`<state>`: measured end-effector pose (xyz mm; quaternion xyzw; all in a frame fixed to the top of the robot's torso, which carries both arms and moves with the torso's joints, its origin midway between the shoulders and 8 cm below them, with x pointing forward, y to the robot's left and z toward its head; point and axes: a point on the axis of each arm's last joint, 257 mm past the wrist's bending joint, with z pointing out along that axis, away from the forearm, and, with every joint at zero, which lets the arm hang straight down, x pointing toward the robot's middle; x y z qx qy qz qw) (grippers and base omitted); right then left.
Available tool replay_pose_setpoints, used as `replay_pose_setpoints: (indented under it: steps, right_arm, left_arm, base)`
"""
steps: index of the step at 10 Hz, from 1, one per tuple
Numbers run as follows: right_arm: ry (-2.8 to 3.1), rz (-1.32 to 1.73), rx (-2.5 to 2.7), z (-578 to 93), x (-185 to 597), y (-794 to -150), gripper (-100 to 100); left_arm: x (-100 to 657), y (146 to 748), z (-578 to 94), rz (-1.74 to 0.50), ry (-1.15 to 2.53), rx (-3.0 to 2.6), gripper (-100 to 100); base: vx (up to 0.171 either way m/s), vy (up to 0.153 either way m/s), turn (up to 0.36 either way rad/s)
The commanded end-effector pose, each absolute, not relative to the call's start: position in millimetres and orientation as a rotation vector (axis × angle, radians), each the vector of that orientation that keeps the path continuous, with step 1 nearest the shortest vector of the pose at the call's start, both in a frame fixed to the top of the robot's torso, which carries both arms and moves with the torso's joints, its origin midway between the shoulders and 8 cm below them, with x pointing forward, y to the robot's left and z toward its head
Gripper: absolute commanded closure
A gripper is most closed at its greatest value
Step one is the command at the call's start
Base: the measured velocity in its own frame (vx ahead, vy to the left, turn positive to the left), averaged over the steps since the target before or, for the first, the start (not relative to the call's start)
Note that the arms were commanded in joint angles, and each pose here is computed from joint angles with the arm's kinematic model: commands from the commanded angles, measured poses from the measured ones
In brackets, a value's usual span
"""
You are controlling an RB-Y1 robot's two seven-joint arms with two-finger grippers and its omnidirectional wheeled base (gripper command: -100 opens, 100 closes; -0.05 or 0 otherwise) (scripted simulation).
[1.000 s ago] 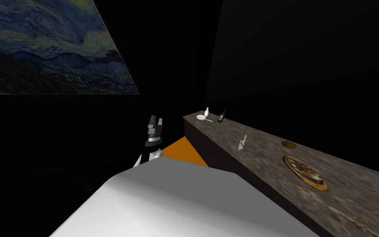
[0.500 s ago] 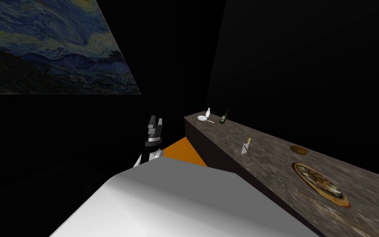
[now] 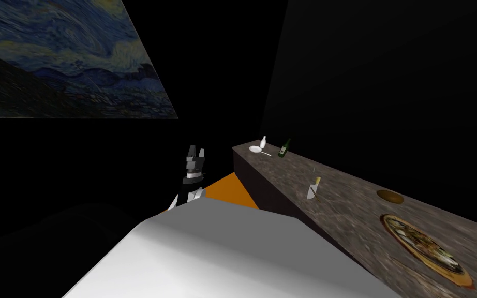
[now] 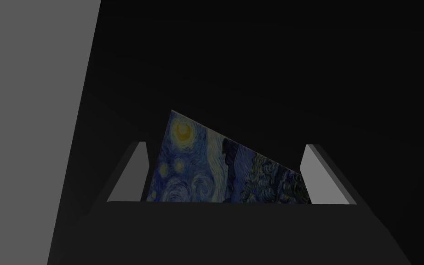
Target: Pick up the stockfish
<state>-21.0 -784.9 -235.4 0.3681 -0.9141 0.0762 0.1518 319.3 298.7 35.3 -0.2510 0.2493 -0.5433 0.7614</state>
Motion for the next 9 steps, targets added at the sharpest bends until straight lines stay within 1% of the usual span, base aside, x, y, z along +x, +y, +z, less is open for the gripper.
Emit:
replay_pose_setpoints:
  steps: [1,2,3,4,5,6,8,9]
  right_arm:
    - [-2.604,0.244,1.054,-229,-21,-793,-100]
    - [-2.564,0.296,1.042,-213,-26,-809,-100]
    - [-2.568,0.291,1.039,-221,-30,-808,-100]
    - [-2.612,0.23,1.049,-252,-31,-789,-100]
    - [-2.613,0.228,1.048,-253,-31,-788,-100]
    - [-2.616,0.224,1.047,-254,-32,-787,-100]
    - [-2.687,0.118,1.072,-299,-27,-751,-100]
    - [-2.694,0.103,1.069,-305,-29,-747,-100]
  left_arm:
    - [319,299,35,-1.182,0.542,-0.546,0]
    - [319,299,35,-1.182,0.542,-0.546,0]
    - [319,299,35,-1.182,0.542,-0.546,0]
    - [319,299,35,-1.182,0.543,-0.546,0]
    - [319,299,35,-1.182,0.543,-0.546,0]
    - [319,299,35,-1.182,0.543,-0.546,0]
    - [319,299,35,-1.182,0.542,-0.546,0]
    - [319,299,35,-1.182,0.543,-0.546,0]
  base:
    - [0.025,-0.03,0.028]
    - [0.043,-0.069,0.07]
    - [0.083,-0.138,0.163]
    - [0.108,-0.162,0.198]
    - [0.084,-0.11,0.062]
    - [0.038,-0.037,-0.027]
    - [0.046,-0.044,0.076]
    - [0.054,-0.058,0.039]
